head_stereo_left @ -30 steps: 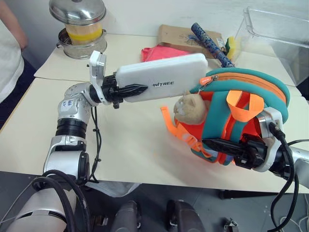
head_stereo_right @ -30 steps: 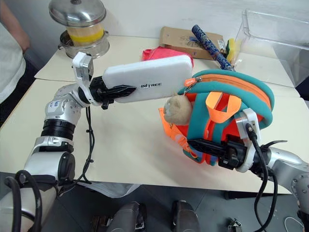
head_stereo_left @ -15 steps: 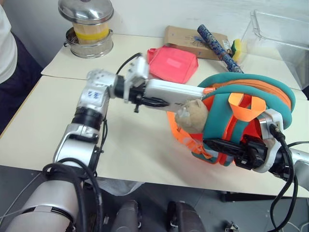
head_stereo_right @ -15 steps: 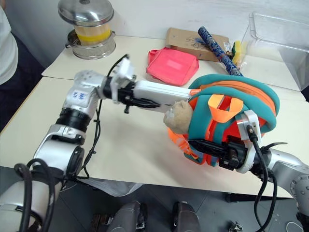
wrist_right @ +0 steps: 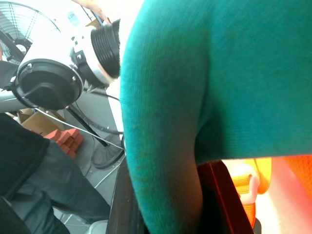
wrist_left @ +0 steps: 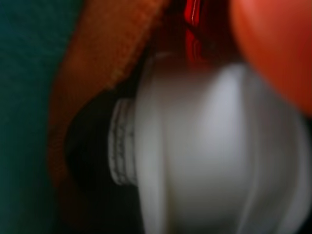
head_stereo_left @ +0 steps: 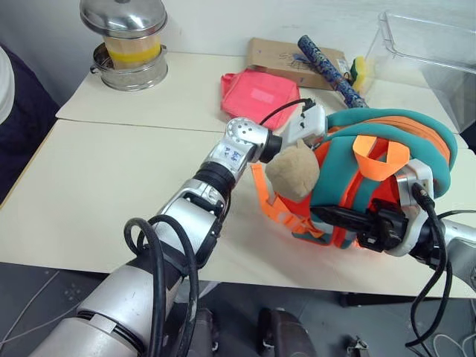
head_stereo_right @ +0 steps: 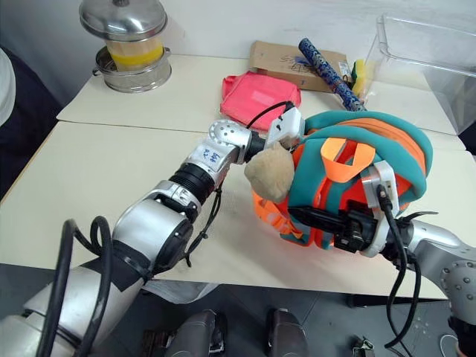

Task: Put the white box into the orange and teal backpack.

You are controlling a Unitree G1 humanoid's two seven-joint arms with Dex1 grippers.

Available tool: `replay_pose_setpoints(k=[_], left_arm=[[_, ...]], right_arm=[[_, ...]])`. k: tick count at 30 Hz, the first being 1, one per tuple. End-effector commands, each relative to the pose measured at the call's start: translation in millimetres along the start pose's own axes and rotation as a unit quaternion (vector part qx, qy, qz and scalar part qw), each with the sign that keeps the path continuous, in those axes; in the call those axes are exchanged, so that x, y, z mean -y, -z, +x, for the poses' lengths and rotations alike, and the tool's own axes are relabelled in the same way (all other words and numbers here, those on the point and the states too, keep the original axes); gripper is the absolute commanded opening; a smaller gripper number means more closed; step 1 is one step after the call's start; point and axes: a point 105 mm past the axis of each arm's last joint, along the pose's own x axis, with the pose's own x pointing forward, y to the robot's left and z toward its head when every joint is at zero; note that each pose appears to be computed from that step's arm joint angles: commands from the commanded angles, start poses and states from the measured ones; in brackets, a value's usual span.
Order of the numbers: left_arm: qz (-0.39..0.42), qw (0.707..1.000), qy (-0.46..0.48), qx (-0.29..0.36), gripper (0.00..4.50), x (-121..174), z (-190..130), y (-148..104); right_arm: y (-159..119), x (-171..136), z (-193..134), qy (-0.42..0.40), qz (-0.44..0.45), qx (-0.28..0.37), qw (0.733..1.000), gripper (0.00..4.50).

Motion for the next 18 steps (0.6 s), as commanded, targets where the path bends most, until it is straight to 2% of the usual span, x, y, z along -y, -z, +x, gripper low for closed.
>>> replay_pose_setpoints(k=[1,3,5,7,12,14,18], left_arm=[[0.030,0.997,-0.019,0.064,2.99,-9,-17,-26],[0.045,0.995,-0.032,0.085,3.63,-13,-36,-32],[0.044,0.994,-0.031,0.100,4.05,-15,-62,-35],[0.045,0.994,-0.025,0.097,4.05,-13,-96,-32],[0.045,0.998,-0.018,0.046,4.05,-1,-140,-11],[0.045,0.998,-0.011,0.042,4.05,6,-149,-7],[0.053,0.995,-0.010,0.081,4.05,20,-145,-15]], right_arm=[[-11,5,-3,0.018,-0.027,0.028,0.999,0.00],[-12,10,-4,0.033,-0.036,0.039,0.998,0.00],[-13,14,-5,0.042,-0.037,0.048,0.997,0.00],[-12,17,-3,0.048,-0.035,0.055,0.997,0.00],[-11,23,-2,0.051,-0.036,0.051,0.997,0.00],[-11,25,-2,0.051,-0.033,0.050,0.997,0.00],[-6,26,2,0.041,-0.024,0.039,0.998,0.00]])
